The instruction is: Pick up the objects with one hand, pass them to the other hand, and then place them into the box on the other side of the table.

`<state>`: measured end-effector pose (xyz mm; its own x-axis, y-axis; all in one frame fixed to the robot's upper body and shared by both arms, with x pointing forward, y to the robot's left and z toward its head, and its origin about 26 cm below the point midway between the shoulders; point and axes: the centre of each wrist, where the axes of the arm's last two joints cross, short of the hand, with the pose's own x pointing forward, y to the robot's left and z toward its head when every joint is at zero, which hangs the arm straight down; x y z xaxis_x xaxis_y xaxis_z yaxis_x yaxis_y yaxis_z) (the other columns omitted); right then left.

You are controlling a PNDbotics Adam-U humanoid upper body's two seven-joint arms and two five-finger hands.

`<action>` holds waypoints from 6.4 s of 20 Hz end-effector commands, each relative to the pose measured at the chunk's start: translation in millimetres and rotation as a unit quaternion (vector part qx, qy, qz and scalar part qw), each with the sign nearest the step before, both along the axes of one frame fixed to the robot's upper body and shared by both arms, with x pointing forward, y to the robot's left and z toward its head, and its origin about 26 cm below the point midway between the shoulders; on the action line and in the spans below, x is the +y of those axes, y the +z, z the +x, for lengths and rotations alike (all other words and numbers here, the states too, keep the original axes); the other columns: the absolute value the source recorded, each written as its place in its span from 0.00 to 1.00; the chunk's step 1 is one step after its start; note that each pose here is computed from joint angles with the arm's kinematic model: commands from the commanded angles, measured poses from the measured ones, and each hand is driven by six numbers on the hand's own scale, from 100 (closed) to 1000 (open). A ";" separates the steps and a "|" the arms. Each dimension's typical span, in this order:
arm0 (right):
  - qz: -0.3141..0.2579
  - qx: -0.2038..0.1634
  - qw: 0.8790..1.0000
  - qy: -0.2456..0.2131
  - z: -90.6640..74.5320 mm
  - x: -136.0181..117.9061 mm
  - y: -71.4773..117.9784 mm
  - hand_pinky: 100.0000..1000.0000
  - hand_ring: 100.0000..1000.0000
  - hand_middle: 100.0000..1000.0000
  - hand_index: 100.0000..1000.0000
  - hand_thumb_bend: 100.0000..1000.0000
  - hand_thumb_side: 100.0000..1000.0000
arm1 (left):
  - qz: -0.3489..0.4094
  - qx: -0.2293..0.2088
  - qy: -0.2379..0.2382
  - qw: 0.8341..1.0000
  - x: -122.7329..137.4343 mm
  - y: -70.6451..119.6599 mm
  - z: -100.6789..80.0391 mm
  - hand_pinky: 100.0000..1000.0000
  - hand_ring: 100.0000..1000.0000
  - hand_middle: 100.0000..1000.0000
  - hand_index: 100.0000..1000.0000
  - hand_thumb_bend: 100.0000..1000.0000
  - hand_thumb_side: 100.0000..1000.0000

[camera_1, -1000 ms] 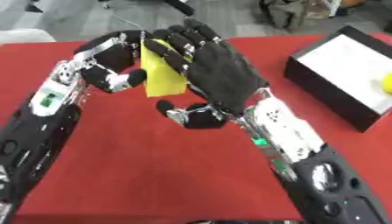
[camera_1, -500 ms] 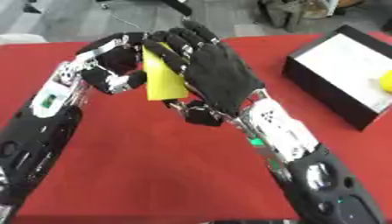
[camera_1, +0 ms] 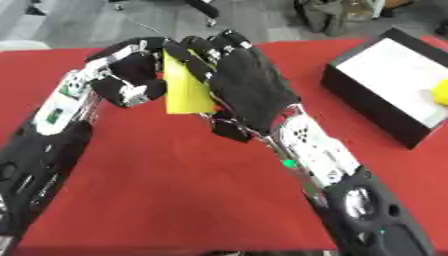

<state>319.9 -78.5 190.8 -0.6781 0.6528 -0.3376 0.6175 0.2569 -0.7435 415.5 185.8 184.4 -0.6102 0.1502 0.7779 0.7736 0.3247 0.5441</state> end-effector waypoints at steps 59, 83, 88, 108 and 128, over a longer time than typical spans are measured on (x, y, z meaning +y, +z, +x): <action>-0.139 0.042 0.788 -0.598 96.4 -238.3 66.4 1.00 1.00 0.95 1.00 0.48 0.44 | 0.355 -0.287 0.533 0.712 274.9 -63.0 15.2 0.72 0.67 0.69 0.86 0.52 0.47; -0.036 -0.097 0.953 -0.283 -11.8 -122.1 79.7 1.00 0.92 0.86 0.99 0.26 0.42 | 0.417 -0.223 0.612 0.634 257.8 -77.8 29.4 0.68 0.67 0.72 0.86 0.41 0.38; -0.031 -0.089 0.956 -0.279 -11.9 -121.8 77.2 1.00 0.92 0.85 0.99 0.23 0.43 | 0.431 -0.190 0.606 0.640 253.3 -87.1 28.8 0.63 0.56 0.60 0.78 0.27 0.14; -0.048 -0.016 0.998 -0.045 -16.1 -53.5 48.7 1.00 0.95 0.92 1.00 0.37 0.56 | 0.137 -0.131 0.353 0.916 201.7 -29.4 36.3 0.62 0.31 0.29 0.55 0.00 0.16; -0.083 0.037 0.995 0.050 -13.2 -10.7 31.3 0.96 0.90 0.91 1.00 0.37 0.51 | 0.035 0.012 0.048 0.998 23.9 8.9 18.5 0.64 0.32 0.30 0.56 0.00 0.26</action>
